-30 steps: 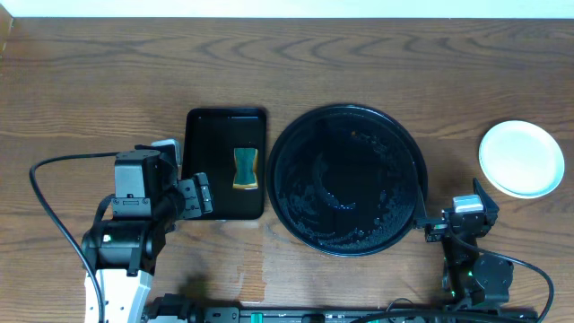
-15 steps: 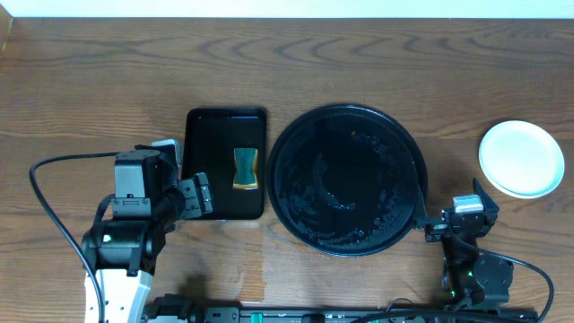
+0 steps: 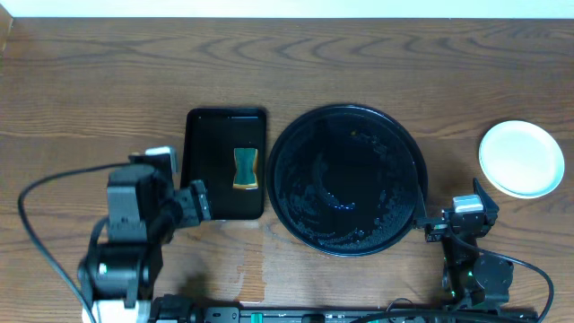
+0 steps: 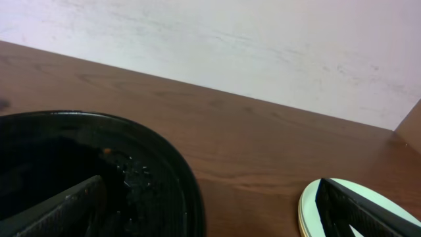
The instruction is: Clean dirty plates on tray and stack at the side
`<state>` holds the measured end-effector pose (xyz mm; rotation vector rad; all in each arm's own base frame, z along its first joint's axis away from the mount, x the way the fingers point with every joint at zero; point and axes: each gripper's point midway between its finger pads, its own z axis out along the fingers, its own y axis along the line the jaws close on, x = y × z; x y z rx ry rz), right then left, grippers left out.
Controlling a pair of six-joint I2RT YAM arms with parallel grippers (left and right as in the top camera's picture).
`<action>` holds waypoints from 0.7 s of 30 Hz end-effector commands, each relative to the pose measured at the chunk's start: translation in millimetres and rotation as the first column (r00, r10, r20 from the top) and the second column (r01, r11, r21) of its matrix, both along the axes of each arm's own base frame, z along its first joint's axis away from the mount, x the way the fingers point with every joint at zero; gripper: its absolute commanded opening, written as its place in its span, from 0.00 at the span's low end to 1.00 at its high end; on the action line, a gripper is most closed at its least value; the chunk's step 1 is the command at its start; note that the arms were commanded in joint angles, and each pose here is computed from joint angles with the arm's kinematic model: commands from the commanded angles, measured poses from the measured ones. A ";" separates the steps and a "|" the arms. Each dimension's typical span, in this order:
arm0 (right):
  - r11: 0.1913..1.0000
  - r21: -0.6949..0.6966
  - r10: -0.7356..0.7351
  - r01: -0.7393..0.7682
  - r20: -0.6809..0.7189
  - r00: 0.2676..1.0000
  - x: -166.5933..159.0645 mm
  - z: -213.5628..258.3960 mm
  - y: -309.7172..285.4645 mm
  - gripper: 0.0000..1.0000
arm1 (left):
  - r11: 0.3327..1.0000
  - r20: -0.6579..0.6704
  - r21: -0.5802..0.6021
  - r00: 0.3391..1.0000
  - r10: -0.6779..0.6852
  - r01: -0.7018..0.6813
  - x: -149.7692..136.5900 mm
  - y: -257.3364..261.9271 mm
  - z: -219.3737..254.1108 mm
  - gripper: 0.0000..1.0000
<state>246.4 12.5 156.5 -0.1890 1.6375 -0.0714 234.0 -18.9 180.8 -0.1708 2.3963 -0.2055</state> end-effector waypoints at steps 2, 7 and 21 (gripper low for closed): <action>1.000 -0.006 0.008 -0.008 0.000 1.000 -0.3 -0.5 1.0 0.99 | 1.000 0.065 0.028 0.998 0.002 -0.004 -7.3 4.2 -12.8 0.85; 1.000 -0.006 0.008 -0.008 0.000 1.000 -0.3 -0.5 1.0 0.99 | 1.000 0.230 0.017 0.973 0.008 -0.013 -1.6 4.1 -20.6 0.85; 1.000 -0.006 0.008 -0.008 0.000 1.000 -0.3 -0.5 1.0 0.99 | 1.000 0.659 -0.017 0.752 0.027 -0.020 16.2 3.9 -12.6 0.85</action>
